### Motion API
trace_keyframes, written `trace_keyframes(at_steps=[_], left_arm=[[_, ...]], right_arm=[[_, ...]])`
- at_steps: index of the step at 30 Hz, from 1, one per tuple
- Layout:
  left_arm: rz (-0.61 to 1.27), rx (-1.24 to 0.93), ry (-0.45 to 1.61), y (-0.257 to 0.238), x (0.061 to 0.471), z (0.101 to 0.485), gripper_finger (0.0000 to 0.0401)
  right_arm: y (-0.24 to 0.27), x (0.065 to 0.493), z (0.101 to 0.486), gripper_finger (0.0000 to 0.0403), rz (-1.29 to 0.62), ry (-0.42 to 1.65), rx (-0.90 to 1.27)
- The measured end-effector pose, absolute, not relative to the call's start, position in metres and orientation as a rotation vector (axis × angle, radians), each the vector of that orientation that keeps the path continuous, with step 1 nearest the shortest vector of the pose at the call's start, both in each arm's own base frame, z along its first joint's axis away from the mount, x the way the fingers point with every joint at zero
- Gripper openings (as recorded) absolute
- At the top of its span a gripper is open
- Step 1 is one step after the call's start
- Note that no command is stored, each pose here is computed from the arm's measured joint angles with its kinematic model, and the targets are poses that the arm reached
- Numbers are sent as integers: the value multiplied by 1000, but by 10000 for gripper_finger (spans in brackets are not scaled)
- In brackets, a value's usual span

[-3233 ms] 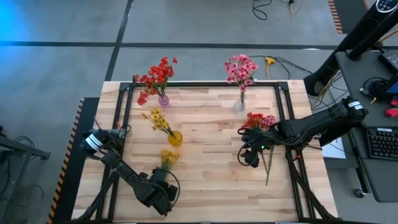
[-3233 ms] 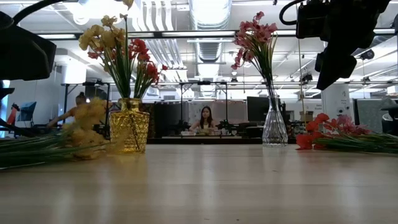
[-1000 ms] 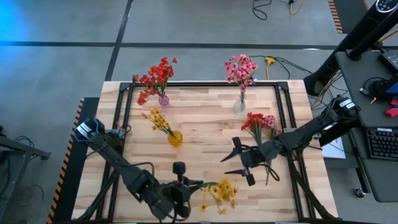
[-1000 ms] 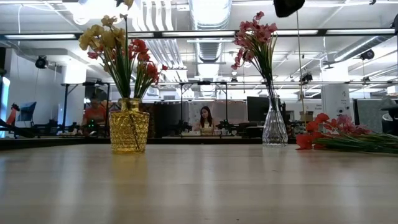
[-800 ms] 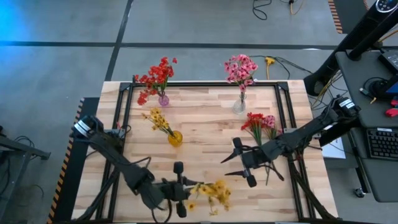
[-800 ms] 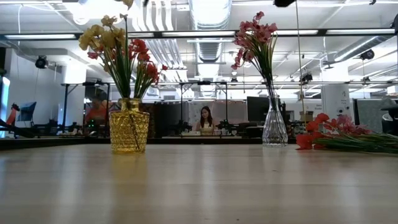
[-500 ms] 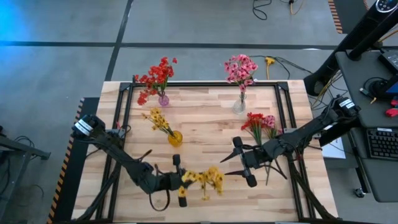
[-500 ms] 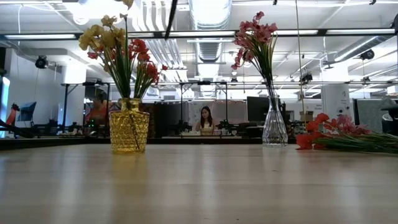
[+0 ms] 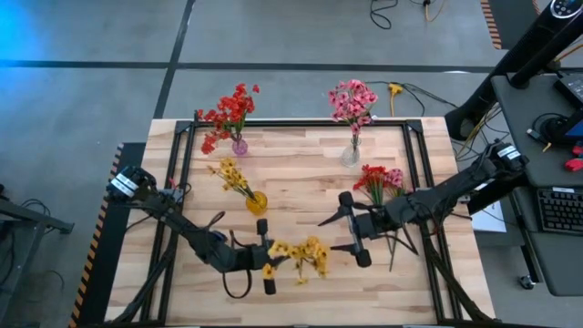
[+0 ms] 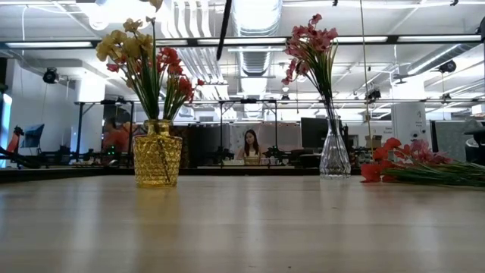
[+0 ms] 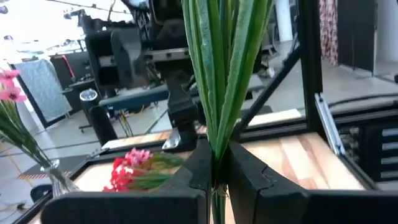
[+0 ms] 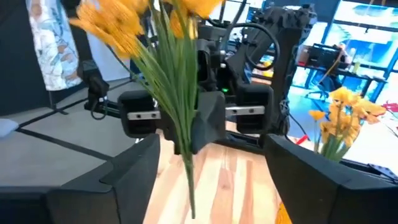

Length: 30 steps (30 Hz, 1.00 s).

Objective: Sort flowers into vase by color
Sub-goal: Put the yellow flower into the yellow flower vase

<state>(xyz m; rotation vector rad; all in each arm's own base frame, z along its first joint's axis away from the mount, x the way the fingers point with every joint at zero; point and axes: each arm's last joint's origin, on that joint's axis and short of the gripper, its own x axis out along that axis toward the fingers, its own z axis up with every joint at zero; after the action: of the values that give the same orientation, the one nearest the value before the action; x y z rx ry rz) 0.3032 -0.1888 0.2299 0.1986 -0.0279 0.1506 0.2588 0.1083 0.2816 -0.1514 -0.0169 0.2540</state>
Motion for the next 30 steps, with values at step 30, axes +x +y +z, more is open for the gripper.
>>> trace_keyframes(at_steps=[30], left_arm=[[168, 176, -94, -156, 325, 240, 12]], right_arm=[[108, 293, 294, 271, 213, -60, -148]])
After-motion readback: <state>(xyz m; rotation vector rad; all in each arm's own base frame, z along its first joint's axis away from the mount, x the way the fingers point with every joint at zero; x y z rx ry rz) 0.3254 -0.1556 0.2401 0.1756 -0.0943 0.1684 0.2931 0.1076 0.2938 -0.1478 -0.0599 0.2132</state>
